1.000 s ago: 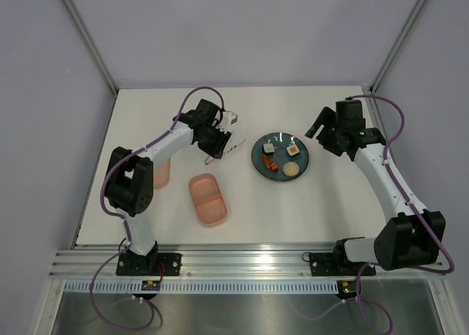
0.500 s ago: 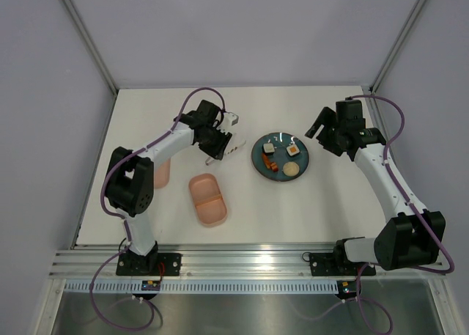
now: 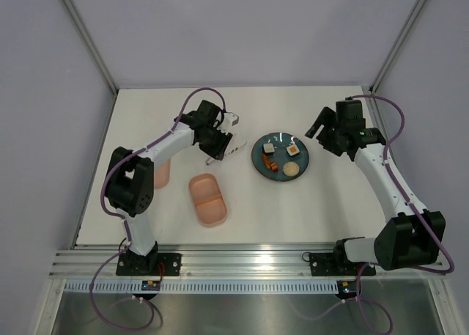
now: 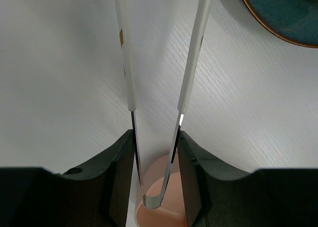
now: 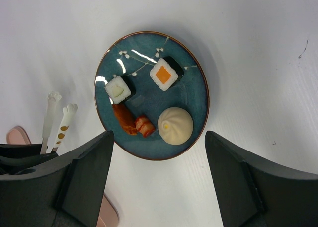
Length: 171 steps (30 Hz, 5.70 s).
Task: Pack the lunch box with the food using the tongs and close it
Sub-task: Pick up the fake food from the plate, then move the packing box to the center of the board.
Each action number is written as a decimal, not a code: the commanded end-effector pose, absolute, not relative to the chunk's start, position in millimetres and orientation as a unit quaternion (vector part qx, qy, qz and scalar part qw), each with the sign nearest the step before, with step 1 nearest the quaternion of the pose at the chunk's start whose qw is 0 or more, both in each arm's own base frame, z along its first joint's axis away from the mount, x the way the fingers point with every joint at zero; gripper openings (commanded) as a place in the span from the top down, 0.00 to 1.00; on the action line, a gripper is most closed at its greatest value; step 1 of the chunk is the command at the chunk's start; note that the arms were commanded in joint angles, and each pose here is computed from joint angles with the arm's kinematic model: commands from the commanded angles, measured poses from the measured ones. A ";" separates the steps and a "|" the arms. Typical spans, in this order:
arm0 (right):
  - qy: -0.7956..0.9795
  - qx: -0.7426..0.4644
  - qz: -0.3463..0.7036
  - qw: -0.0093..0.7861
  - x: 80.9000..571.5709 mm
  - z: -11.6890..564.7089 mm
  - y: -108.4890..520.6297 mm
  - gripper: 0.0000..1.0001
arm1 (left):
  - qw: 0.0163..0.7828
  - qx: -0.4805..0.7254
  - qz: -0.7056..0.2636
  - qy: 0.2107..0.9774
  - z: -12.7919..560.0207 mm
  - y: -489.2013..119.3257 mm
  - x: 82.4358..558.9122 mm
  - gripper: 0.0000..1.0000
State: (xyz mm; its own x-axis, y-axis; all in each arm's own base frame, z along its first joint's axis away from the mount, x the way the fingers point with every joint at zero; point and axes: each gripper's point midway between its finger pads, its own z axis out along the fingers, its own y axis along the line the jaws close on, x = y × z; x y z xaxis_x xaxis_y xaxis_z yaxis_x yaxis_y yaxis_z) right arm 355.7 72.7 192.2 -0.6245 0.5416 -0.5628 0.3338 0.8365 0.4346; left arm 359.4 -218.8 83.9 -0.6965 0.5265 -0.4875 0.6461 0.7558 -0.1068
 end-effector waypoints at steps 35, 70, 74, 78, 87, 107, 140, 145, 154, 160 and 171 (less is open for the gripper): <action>0.877 0.243 0.163 0.381 352.2 212.8 75.9 0.18 | 0.196 0.314 -0.214 0.904 139.7 -284.9 296.1 0.74; 0.878 0.237 0.174 0.378 355.9 206.9 81.0 0.18 | 0.180 0.110 -0.255 0.944 131.0 -334.4 286.4 0.68; 0.878 0.236 0.176 0.377 355.4 205.7 81.8 0.18 | 0.176 0.103 -0.235 0.950 123.7 -330.6 287.6 0.68; 0.877 0.235 0.178 0.378 355.2 205.0 82.4 0.18 | 0.174 0.109 -0.213 0.955 117.3 -330.7 288.3 0.67; 0.878 0.233 0.185 0.376 355.2 200.9 84.8 0.18 | 0.158 0.115 -0.211 0.958 111.9 -344.2 284.6 0.66; 0.875 0.230 0.195 0.378 352.5 200.3 87.5 0.17 | 0.136 0.115 -0.192 0.965 101.1 -353.7 279.9 0.64; 0.873 0.229 0.199 0.382 351.4 205.9 88.2 0.17 | 0.193 0.134 -0.203 0.951 159.1 -342.7 277.1 1.00; 0.872 0.231 0.200 0.382 351.9 206.2 88.4 0.17 | 0.204 0.147 -0.216 0.943 168.6 -341.0 273.2 1.00; 0.876 0.230 0.197 0.375 349.5 201.7 88.3 0.17 | 0.212 0.166 -0.230 0.935 171.5 -348.2 278.2 1.00; 0.878 0.228 0.197 0.371 344.5 198.8 88.2 0.18 | 0.203 0.186 -0.236 0.932 172.3 -346.7 277.7 1.00; 0.879 0.229 0.201 0.366 346.3 193.8 90.8 0.17 | 0.218 0.208 -0.239 0.923 182.9 -315.7 261.9 1.00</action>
